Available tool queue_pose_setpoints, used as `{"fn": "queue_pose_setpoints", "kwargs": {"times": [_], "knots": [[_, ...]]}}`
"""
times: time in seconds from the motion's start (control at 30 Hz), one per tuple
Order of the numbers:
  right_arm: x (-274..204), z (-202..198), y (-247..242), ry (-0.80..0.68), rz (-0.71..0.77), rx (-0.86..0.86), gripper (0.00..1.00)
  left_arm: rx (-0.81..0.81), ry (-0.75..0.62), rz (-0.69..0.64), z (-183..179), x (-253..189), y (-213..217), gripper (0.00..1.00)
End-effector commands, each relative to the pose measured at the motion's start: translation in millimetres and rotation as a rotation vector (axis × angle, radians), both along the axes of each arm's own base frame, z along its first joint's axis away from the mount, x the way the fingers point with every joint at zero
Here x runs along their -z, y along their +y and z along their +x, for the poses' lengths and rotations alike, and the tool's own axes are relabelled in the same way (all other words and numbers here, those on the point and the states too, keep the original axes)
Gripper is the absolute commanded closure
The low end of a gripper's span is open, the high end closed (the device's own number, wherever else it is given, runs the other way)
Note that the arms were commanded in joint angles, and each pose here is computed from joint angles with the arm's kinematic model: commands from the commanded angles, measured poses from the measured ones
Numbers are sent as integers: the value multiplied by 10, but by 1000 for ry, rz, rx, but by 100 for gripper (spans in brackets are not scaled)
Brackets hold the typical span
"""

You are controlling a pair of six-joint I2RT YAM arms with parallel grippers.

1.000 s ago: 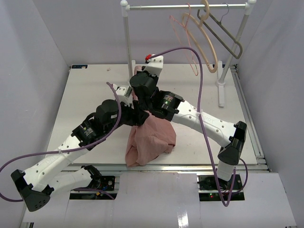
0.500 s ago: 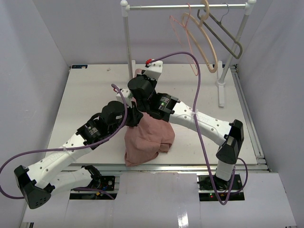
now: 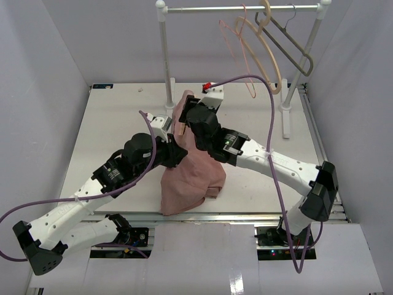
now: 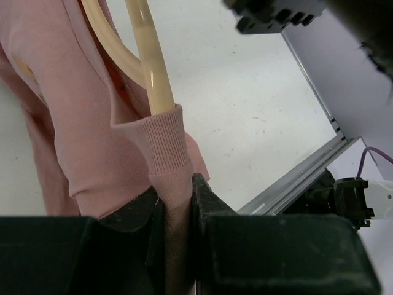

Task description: Place the t-shirt on the hanger

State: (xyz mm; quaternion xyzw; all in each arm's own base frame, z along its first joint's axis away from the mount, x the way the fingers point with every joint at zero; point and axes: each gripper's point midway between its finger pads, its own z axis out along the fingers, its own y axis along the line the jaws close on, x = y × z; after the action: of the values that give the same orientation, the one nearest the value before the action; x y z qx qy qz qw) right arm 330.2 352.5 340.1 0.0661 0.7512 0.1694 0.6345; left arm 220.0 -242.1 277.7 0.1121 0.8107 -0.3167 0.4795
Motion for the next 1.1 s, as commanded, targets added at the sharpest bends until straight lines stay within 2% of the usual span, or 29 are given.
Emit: {"fn": "queue_pose_setpoints", "kwargs": {"times": [0.0,0.1,0.27,0.4,0.53,0.7,0.9,1.07], "knots": [[-730,-103,-248,-155,160,-25,32,47,-39,-104,-52,-219,-110,100],[-869,-148,-310,-206,137,-79,17,41,-26,-103,-38,-181,-122,100],[-1120,-316,-308,-274,104,-221,14,-5,-3,-74,57,-116,-121,100],[-1198,-483,-450,-276,98,-270,2,1,-21,-67,120,-197,-177,100],[-1300,-753,-910,-300,153,-264,2,-66,-100,-45,329,-505,-150,100],[-1193,-1128,-1457,-322,213,-288,2,-147,-148,7,639,-811,-145,100],[-1075,-1522,-2193,-367,309,-257,2,-143,-214,-81,895,-1292,-332,100],[-822,-1693,-2347,-339,313,-300,2,-173,-272,-125,1170,-1735,-377,100]]}}
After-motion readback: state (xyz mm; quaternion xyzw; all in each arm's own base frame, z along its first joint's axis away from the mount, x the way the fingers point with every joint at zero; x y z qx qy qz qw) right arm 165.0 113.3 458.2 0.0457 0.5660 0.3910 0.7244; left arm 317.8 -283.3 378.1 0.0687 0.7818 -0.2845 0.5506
